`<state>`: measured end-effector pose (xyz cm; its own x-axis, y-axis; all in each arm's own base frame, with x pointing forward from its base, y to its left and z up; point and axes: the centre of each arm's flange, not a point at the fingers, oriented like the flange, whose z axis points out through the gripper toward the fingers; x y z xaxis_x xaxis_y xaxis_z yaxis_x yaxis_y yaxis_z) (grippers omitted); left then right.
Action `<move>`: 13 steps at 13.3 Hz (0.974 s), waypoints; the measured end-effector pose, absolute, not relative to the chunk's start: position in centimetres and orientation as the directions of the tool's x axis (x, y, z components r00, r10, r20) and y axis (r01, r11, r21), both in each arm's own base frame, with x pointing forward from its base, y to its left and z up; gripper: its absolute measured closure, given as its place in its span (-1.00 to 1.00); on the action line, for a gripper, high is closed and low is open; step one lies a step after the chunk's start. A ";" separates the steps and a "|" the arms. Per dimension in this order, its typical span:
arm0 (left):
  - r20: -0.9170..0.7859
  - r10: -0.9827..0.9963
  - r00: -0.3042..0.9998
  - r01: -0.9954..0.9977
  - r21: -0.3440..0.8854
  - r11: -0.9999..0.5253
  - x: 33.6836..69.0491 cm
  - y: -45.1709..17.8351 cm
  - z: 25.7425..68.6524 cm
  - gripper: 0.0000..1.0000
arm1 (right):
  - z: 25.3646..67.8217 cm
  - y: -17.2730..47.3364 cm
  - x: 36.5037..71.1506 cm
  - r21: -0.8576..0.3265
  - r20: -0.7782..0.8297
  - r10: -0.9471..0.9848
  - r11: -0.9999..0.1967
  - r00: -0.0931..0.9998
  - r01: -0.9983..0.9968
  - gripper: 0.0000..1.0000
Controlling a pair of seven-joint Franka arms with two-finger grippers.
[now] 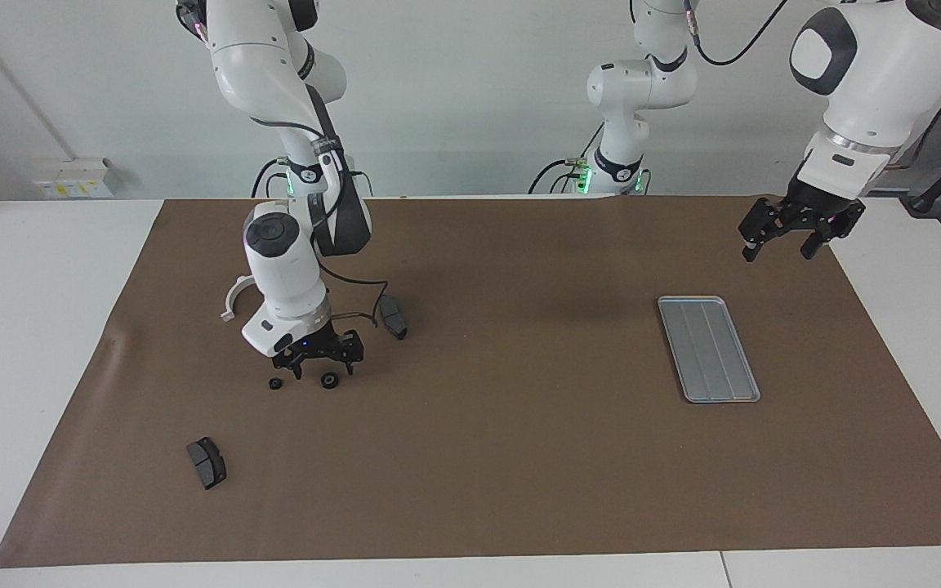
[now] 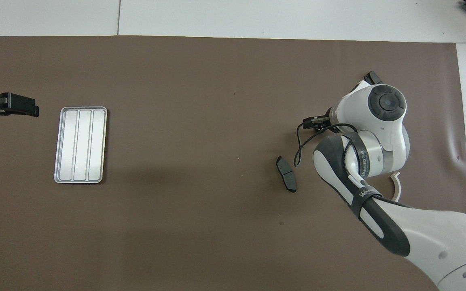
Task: Pick bearing gear from pile to tray
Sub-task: 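Lower the right gripper and grasp one black bearing gear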
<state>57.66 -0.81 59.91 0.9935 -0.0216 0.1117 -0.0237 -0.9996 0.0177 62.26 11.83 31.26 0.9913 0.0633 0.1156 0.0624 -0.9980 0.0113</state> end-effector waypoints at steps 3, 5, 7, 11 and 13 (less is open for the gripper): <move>0.112 -0.022 0.994 -0.024 0.018 -1.000 57.7 -0.8 59.9 -1.00 | 30.3 11.8 62.3 0.013 0.108 0.064 -0.998 0.992 0.063 -0.96; 0.112 -0.022 0.994 -0.024 0.018 -1.000 57.7 -0.8 59.9 -1.00 | 29.5 11.8 62.3 0.013 0.104 0.064 -0.998 0.992 0.063 -0.82; 0.112 -0.022 0.994 -0.024 0.018 -1.000 57.7 -0.8 59.9 -1.00 | 29.2 11.8 62.3 0.014 0.100 0.064 -0.998 0.993 0.063 -0.72; 0.112 -0.022 0.994 -0.024 0.018 -1.000 57.7 -0.8 59.9 -1.00 | 28.9 11.8 62.1 0.015 0.093 0.064 -0.998 0.994 0.063 -0.45; 0.112 -0.022 0.994 -0.024 0.018 -1.000 57.7 -0.8 59.9 -1.00 | 28.7 11.8 62.0 0.016 0.088 0.064 -0.998 0.994 0.063 -0.39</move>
